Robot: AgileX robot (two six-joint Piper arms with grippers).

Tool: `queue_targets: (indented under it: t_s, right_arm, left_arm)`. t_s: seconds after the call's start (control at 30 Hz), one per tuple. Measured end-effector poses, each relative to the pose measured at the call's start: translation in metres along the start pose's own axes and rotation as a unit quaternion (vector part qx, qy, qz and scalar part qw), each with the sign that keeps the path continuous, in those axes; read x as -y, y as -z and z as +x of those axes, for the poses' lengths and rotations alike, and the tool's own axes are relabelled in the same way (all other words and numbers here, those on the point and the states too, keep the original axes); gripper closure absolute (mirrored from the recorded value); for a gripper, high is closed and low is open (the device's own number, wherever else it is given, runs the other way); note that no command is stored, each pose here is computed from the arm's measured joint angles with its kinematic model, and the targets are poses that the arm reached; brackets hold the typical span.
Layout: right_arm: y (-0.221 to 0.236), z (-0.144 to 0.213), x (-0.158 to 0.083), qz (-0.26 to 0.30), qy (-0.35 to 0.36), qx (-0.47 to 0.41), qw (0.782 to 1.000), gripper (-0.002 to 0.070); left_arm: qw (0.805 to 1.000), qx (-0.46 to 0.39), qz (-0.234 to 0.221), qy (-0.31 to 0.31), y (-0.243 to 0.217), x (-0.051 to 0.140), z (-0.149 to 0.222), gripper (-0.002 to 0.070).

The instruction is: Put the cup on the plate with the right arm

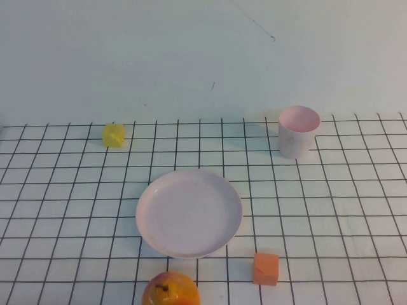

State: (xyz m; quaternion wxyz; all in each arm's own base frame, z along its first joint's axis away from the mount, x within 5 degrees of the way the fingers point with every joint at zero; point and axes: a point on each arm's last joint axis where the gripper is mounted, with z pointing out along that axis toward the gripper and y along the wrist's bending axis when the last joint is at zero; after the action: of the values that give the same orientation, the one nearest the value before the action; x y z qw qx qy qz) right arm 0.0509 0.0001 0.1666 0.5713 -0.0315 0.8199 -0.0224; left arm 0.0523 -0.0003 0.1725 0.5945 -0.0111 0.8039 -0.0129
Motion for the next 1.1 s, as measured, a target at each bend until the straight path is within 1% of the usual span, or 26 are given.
queue_targets:
  t_s: [0.9,1.1]
  right_arm:
    - [0.0000,0.0000,-0.0003,-0.002,-0.004,0.000,1.000,0.0678]
    - [0.0002,-0.0063,0.0003,0.001,-0.004,0.035,0.999,0.0678]
  left_arm:
    - [1.000,0.000,0.000,0.000,0.0000,0.0000,0.0000,0.0678]
    - [1.000,0.000,0.000,0.000,0.0000,0.0000,0.0000,0.0678]
